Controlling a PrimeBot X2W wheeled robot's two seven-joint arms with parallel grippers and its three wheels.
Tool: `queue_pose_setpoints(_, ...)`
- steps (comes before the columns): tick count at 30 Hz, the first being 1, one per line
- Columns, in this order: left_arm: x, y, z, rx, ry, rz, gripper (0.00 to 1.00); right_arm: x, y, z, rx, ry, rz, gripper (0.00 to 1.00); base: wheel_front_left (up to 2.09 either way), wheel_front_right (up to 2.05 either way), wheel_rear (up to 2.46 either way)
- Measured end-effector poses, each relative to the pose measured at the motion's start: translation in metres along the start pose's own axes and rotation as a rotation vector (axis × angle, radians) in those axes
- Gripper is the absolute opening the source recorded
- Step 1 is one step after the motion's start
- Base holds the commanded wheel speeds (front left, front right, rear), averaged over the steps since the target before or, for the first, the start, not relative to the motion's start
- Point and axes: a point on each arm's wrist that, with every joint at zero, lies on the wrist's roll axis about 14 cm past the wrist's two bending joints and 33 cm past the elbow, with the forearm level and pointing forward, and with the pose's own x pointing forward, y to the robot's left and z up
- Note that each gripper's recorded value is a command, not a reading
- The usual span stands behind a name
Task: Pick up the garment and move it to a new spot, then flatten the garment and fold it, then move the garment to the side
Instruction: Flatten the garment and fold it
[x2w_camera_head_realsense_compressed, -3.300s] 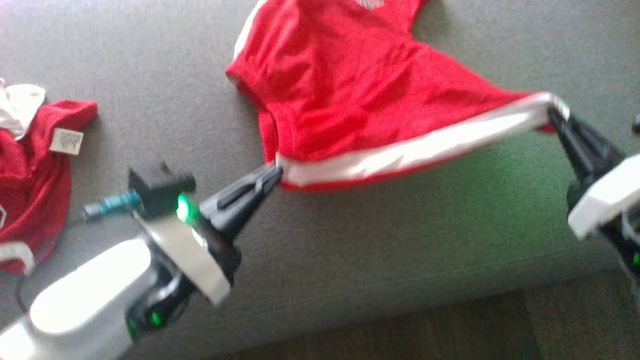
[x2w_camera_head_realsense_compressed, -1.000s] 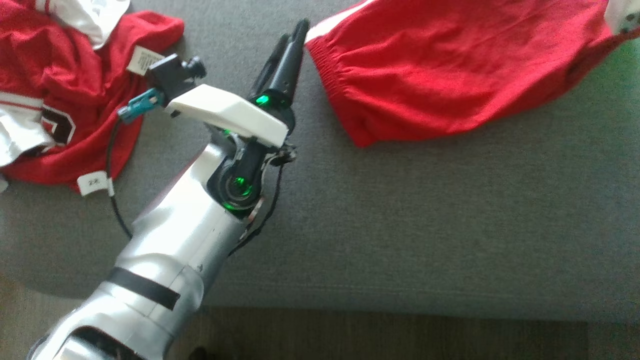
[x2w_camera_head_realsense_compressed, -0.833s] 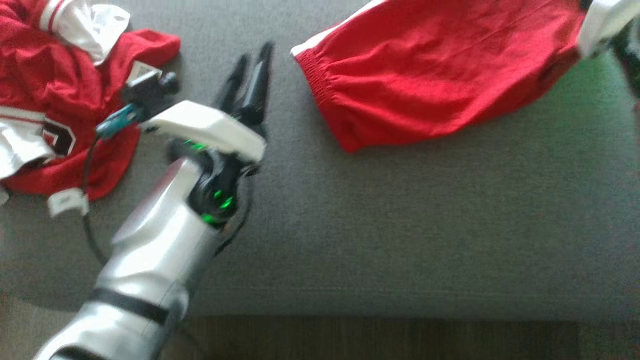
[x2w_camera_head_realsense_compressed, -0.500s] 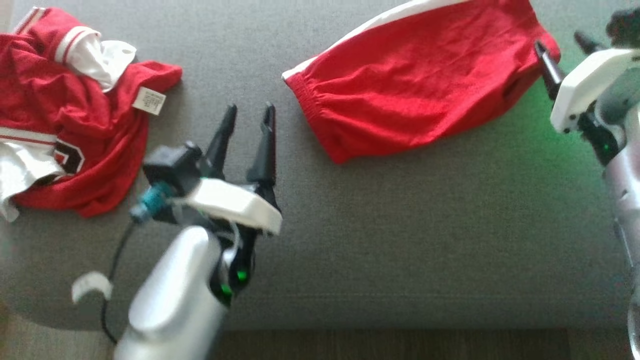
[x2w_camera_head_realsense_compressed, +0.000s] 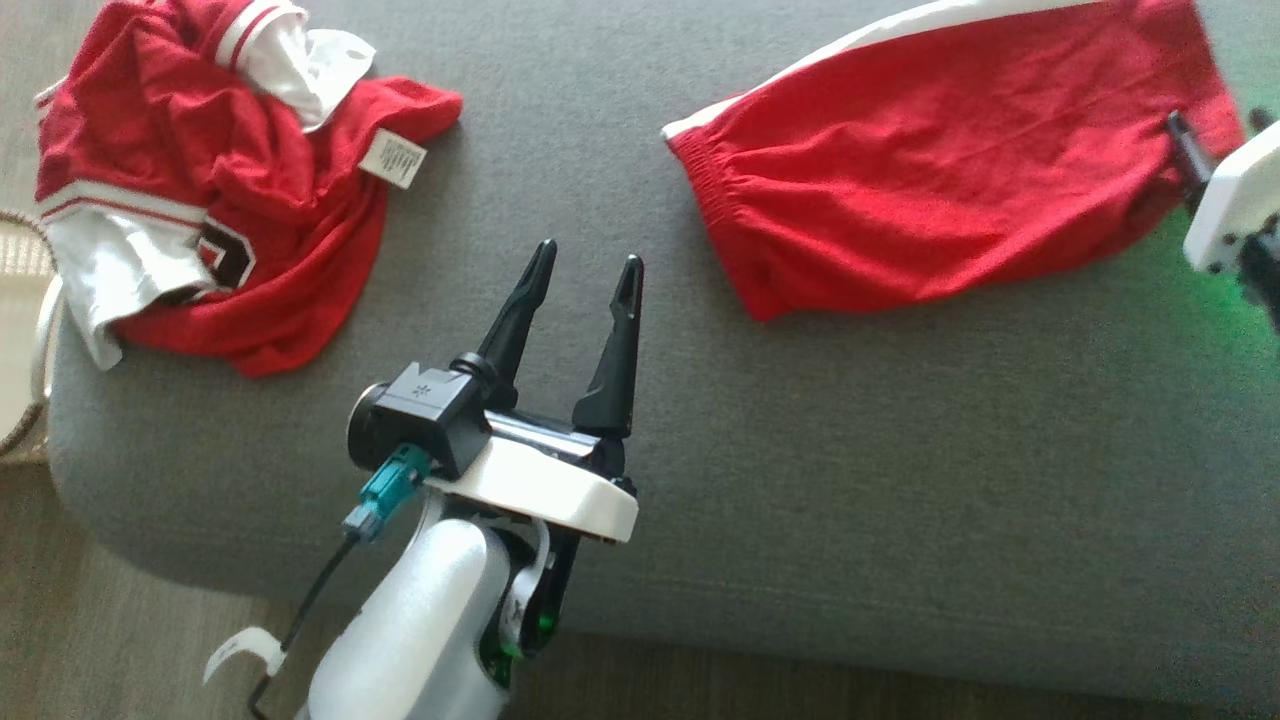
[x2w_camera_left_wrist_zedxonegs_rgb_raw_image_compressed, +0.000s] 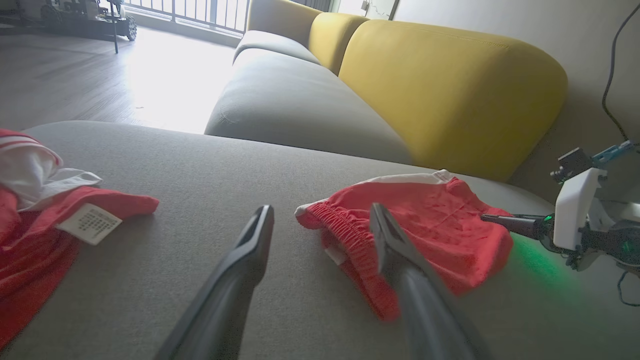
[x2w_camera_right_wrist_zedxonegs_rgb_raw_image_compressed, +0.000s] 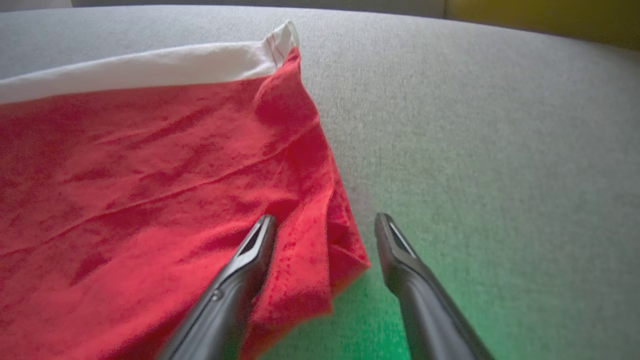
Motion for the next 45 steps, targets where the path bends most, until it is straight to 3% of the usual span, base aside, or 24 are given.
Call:
queue_pose_setpoints(8, -0.001, 0.011, -0.008, 0.010, 0.022, 0.029, 1.00, 0.019, 0.005, 0.001, -0.027, 0.037, -0.007, 1.00, 0.00, 0.00, 0.00)
queue_pose_setpoints(10, -0.001, 0.011, -0.009, 0.008, 0.024, 0.024, 1.00, 0.021, 0.004, 0.003, -0.031, 0.050, -0.012, 0.76, 0.00, 0.00, 0.00)
queue_pose_setpoints(11, 0.000, 0.011, -0.009, 0.007, 0.024, 0.023, 1.00, 0.021, 0.003, 0.003, -0.037, 0.052, -0.014, 0.49, 0.00, 0.00, 0.00)
queue_pose_setpoints(14, 0.001, 0.008, -0.009, 0.003, 0.022, 0.017, 1.00, 0.019, 0.004, 0.002, -0.029, 0.066, -0.015, 0.00, 0.00, 0.00, 0.00)
queue_pose_setpoints(26, 0.008, -0.008, -0.008, -0.015, 0.010, -0.031, 1.00, -0.001, -0.017, -0.002, -0.013, 0.062, -0.059, 0.00, 0.00, 0.00, 0.00)
queue_pose_setpoints(40, 0.024, -0.043, -0.017, -0.040, 0.016, -0.145, 1.00, -0.050, -0.114, 0.019, -0.035, -0.030, -0.255, 0.00, 0.00, 0.00, 0.00)
queue_pose_setpoints(45, 0.024, -0.046, -0.018, -0.040, 0.022, -0.155, 1.00, -0.049, -0.098, 0.032, -0.024, -0.086, -0.220, 0.00, 0.00, 0.00, 0.00)
